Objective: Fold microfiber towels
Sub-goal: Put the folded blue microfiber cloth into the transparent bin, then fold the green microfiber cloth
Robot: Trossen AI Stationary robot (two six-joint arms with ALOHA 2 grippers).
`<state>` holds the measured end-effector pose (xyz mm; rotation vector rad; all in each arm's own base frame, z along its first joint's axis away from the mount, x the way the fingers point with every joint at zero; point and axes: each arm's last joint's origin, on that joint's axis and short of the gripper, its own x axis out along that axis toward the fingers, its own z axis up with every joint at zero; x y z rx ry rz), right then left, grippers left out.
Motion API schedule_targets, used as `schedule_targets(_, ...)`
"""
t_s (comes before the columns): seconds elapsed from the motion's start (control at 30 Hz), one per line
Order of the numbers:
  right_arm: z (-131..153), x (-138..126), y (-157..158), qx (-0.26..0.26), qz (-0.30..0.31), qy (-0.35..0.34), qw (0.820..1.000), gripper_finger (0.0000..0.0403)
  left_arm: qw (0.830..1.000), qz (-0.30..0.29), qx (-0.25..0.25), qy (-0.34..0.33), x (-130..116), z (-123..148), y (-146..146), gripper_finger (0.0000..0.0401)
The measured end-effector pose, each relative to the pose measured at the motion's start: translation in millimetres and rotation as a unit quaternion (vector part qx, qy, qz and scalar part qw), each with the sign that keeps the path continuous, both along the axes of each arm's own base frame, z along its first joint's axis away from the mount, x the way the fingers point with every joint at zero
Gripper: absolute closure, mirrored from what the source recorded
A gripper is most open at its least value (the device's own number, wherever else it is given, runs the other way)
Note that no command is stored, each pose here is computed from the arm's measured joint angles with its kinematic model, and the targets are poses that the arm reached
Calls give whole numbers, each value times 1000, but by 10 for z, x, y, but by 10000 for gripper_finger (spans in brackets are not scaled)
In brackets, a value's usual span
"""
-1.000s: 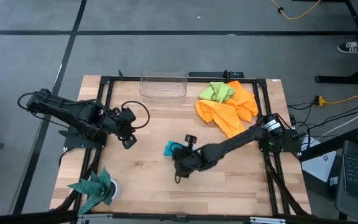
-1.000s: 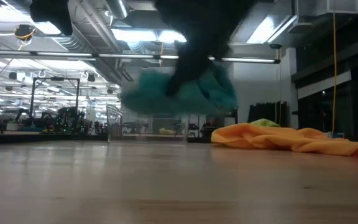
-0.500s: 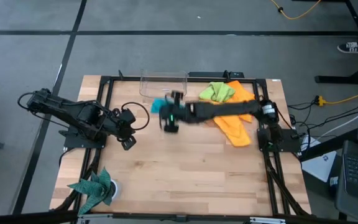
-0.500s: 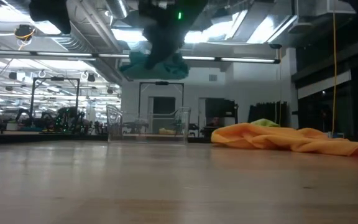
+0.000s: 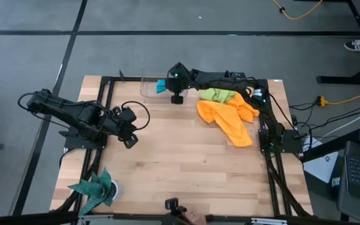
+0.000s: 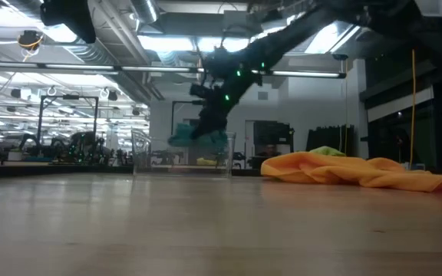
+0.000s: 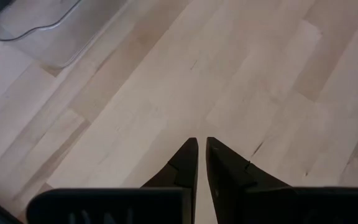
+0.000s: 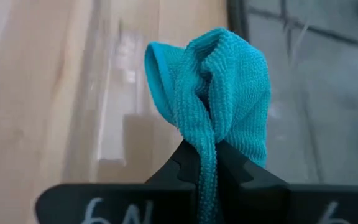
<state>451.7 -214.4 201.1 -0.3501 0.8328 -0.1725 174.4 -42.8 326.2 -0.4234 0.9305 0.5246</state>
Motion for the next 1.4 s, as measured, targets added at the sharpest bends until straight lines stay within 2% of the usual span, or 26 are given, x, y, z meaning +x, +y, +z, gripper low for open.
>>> schedule_targets(0.13, -129, -42, -146, 11, 20, 7, 1000, 385, 1000, 0, 0, -1, 1, 1, 0, 376)
schedule_targets(0.3, -81, -16, -202, 2, 43, -17, 999, 383, 1000, 0, -1, -5, 9, 5, -3, 376)
schedule_targets(0.67, -65, -12, -206, -1, 41, -22, 999, 242, 1000, 5, -8, -19, 30, 16, -10, 376)
schedule_targets(0.8, -71, -16, -202, 1, 41, -18, 999, 219, 1000, 11, -12, -21, 30, 16, -10, 376)
schedule_targets(0.97, -43, 12, -137, 5, 47, -14, 999, 214, 1000, 11, -12, -21, 30, 16, -9, 376)
schedule_targets(1.1, 261, 76, -129, 5, 36, -31, 999, 217, 1000, 11, -12, -21, 30, 16, -10, 376)
schedule_targets(1.4, 1197, 12, -142, 44, -69, -92, 992, 228, 1000, 11, -12, -21, 30, 16, -9, 376)
